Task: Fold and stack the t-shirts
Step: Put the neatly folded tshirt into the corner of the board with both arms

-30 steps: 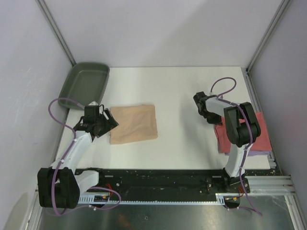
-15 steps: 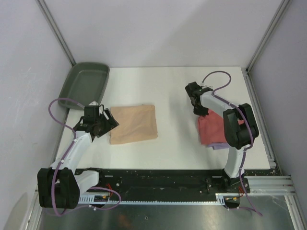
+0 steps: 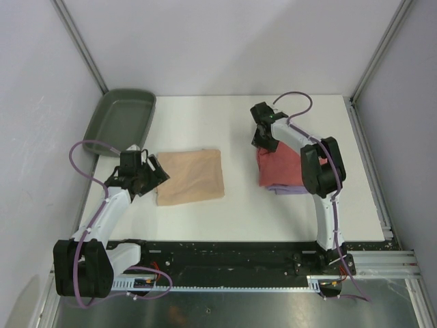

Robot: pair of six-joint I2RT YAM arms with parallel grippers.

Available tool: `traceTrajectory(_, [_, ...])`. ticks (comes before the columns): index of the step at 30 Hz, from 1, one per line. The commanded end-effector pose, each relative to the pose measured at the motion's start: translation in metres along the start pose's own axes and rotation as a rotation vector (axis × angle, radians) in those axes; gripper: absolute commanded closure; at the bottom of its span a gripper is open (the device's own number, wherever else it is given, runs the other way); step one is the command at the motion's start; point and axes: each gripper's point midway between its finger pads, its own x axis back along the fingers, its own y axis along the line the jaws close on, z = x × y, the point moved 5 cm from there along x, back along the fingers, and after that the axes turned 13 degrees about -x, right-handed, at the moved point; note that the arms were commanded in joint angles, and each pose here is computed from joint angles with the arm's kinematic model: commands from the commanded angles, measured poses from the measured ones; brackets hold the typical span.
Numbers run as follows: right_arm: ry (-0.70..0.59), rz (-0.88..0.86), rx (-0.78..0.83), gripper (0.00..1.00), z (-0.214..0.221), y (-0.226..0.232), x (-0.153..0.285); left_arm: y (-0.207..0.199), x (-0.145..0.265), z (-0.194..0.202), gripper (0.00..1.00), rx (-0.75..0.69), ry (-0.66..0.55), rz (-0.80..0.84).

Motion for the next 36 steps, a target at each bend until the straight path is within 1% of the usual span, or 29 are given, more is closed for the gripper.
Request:
traceTrajectory(1, [-0.053, -0.224, 0.029, 0.39, -0.017, 0.042, 0.052, 0.000, 0.002, 0.000, 0.20, 0.041, -0.024, 0.005])
traceTrajectory(3, [-0.076, -0.298, 0.066, 0.35, -0.019, 0.052, 0.075, 0.005, 0.005, 0.003, 0.21, 0.077, -0.030, -0.034])
traceTrajectory(5, [-0.076, -0.386, 0.109, 0.35, -0.015, 0.063, 0.094, 0.013, 0.008, 0.005, 0.22, 0.117, -0.046, -0.097])
traceTrajectory(8, [-0.027, -0.519, 0.164, 0.35, -0.002, 0.077, 0.106, 0.022, 0.013, 0.008, 0.23, 0.167, -0.061, -0.176])
traceTrajectory(11, [0.047, -0.618, 0.210, 0.36, 0.015, 0.088, 0.099, 0.027, 0.014, 0.012, 0.23, 0.200, -0.060, -0.214])
traceTrajectory(17, [0.181, -0.758, 0.266, 0.36, 0.045, 0.107, 0.073, 0.028, 0.007, 0.028, 0.23, 0.237, 0.005, -0.208])
traceTrajectory(24, [0.249, -0.805, 0.313, 0.36, 0.068, 0.115, 0.049, 0.031, 0.001, 0.042, 0.23, 0.244, 0.055, -0.216])
traceTrajectory(36, [0.290, -0.750, 0.365, 0.35, 0.097, 0.117, 0.021, 0.029, -0.010, 0.054, 0.24, 0.243, 0.104, -0.179])
